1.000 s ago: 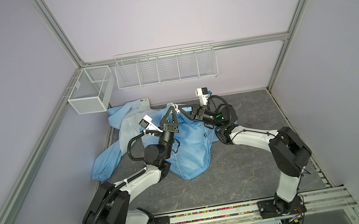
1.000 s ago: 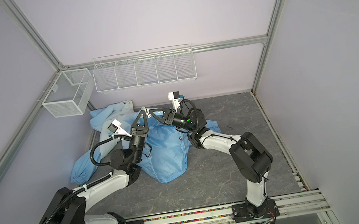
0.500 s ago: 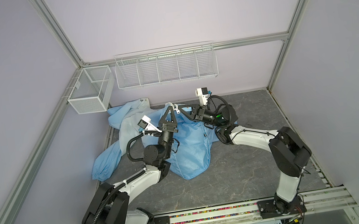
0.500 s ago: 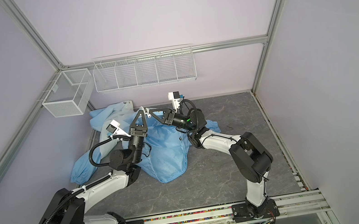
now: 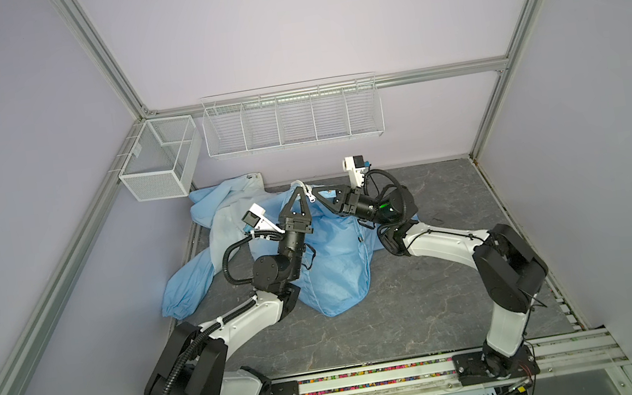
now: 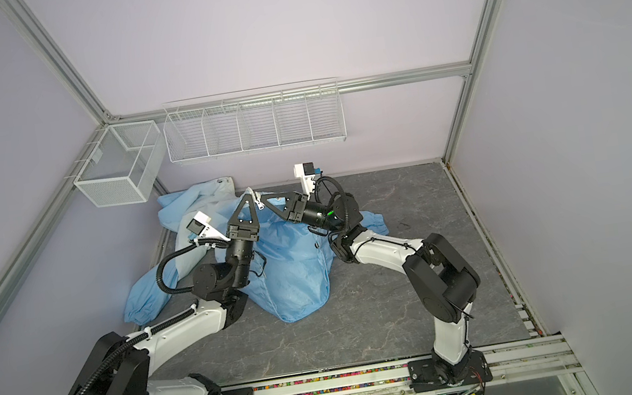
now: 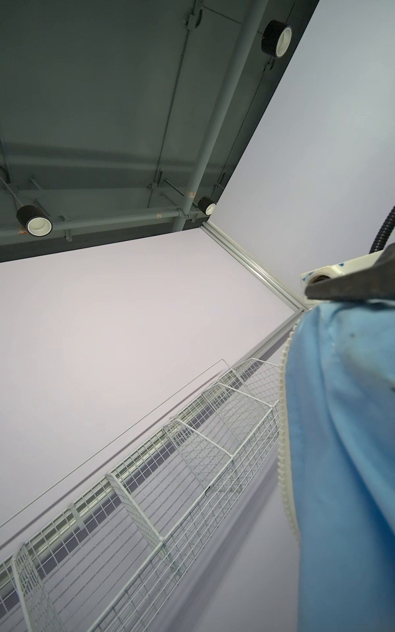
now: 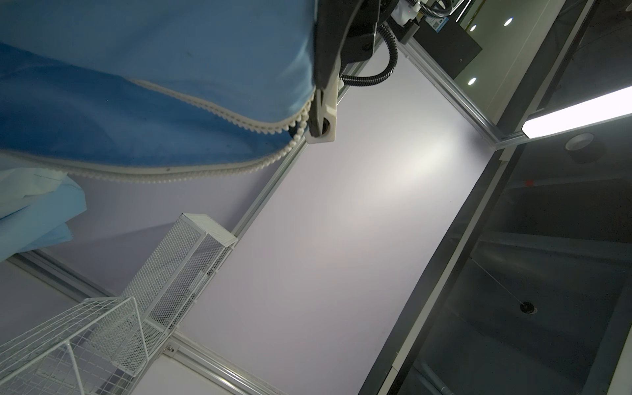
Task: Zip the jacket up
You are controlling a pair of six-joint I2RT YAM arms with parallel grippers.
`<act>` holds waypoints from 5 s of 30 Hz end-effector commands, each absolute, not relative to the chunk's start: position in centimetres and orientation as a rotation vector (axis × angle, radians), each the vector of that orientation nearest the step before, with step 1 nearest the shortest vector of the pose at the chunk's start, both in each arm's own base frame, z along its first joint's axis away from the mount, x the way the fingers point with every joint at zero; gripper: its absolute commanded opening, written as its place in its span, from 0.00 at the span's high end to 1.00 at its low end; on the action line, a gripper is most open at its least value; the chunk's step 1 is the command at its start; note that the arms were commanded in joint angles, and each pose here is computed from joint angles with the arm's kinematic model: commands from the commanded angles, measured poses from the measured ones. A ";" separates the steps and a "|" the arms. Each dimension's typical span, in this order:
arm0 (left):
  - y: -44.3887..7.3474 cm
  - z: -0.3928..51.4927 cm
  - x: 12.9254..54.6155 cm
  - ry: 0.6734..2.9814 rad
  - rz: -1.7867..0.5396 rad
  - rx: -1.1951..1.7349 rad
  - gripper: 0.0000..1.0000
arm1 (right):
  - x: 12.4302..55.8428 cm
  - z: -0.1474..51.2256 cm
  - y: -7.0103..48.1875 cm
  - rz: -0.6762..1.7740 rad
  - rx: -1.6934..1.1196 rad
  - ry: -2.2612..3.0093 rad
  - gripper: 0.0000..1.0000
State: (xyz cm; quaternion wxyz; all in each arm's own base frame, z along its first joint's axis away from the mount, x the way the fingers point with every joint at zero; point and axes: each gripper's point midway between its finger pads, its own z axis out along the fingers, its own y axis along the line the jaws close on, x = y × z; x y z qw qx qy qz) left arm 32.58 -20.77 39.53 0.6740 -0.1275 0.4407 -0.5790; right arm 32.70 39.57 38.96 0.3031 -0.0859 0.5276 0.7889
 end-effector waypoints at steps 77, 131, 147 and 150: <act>-21.1 38.1 31.2 1.081 -1.379 -0.265 1.00 | 33.7 42.6 38.6 2.154 -0.171 1.214 0.93; -25.0 34.8 32.3 1.140 -1.494 -0.239 1.00 | 36.3 41.3 39.6 2.149 -0.002 1.235 0.93; -23.6 33.0 31.9 1.327 -1.391 -0.310 1.00 | 37.9 33.7 37.6 2.001 0.083 1.572 0.75; -23.4 31.8 31.7 1.427 -1.360 -0.336 1.00 | 38.1 31.0 36.9 1.957 0.084 1.693 0.61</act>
